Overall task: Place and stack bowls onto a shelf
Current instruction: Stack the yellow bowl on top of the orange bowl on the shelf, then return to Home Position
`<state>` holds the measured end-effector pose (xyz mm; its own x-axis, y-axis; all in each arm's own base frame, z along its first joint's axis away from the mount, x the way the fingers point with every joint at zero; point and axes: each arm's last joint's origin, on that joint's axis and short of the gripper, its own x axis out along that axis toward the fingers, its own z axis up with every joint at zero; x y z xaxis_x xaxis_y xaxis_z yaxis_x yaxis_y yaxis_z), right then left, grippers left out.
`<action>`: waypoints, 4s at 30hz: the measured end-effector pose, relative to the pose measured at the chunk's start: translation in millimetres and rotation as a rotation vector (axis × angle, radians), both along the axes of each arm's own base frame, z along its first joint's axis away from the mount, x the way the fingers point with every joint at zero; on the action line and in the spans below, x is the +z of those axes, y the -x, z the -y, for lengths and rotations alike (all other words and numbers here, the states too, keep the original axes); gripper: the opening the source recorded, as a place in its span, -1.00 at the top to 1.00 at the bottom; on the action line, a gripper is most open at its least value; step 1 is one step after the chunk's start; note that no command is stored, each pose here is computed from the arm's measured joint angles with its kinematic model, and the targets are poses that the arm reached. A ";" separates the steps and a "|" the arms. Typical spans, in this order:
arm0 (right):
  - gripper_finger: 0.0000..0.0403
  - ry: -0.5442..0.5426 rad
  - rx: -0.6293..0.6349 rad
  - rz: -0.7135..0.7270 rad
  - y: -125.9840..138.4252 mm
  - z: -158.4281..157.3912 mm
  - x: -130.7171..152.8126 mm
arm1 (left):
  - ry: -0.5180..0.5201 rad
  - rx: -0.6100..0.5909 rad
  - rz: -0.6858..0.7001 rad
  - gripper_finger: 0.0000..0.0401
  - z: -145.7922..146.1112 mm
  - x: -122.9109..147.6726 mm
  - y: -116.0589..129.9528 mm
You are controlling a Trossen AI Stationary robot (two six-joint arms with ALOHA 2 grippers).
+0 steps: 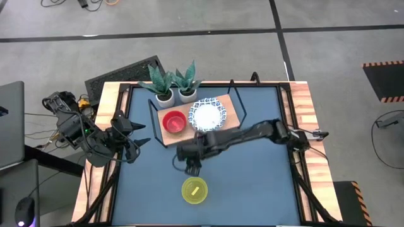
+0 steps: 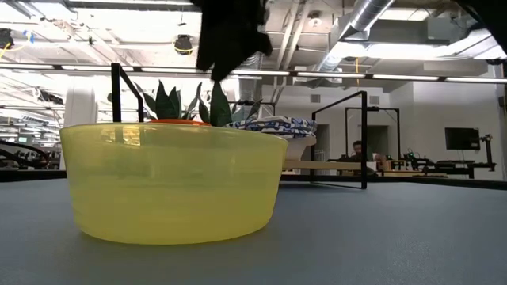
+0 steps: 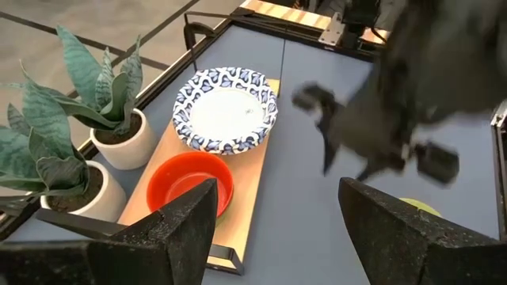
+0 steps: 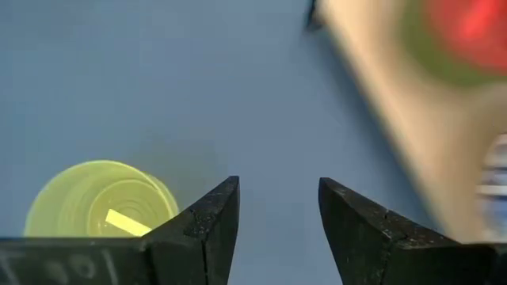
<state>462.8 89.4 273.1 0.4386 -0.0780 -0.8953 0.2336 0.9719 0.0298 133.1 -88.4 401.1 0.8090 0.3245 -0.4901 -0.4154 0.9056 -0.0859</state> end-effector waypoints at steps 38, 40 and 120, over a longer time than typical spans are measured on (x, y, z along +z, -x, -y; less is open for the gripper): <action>0.88 -0.092 -0.005 -0.122 -12.2 -37.6 -68.1 | -0.002 -0.096 -0.088 -0.23 1.4 -3.0 1.4; 0.89 -0.084 -0.011 -0.091 -12.6 -21.2 -53.7 | 0.003 -0.091 -0.086 -0.23 1.3 -3.0 1.4; -0.07 0.023 0.139 0.859 234.1 117.0 273.3 | -0.180 0.099 0.136 -0.23 -0.6 9.7 -5.0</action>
<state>228.7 -27.6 546.4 0.9685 0.0123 -0.2489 0.0185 0.9925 0.1210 138.2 -87.8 410.8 0.8235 0.4778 -0.3060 -0.4985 0.8668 0.0118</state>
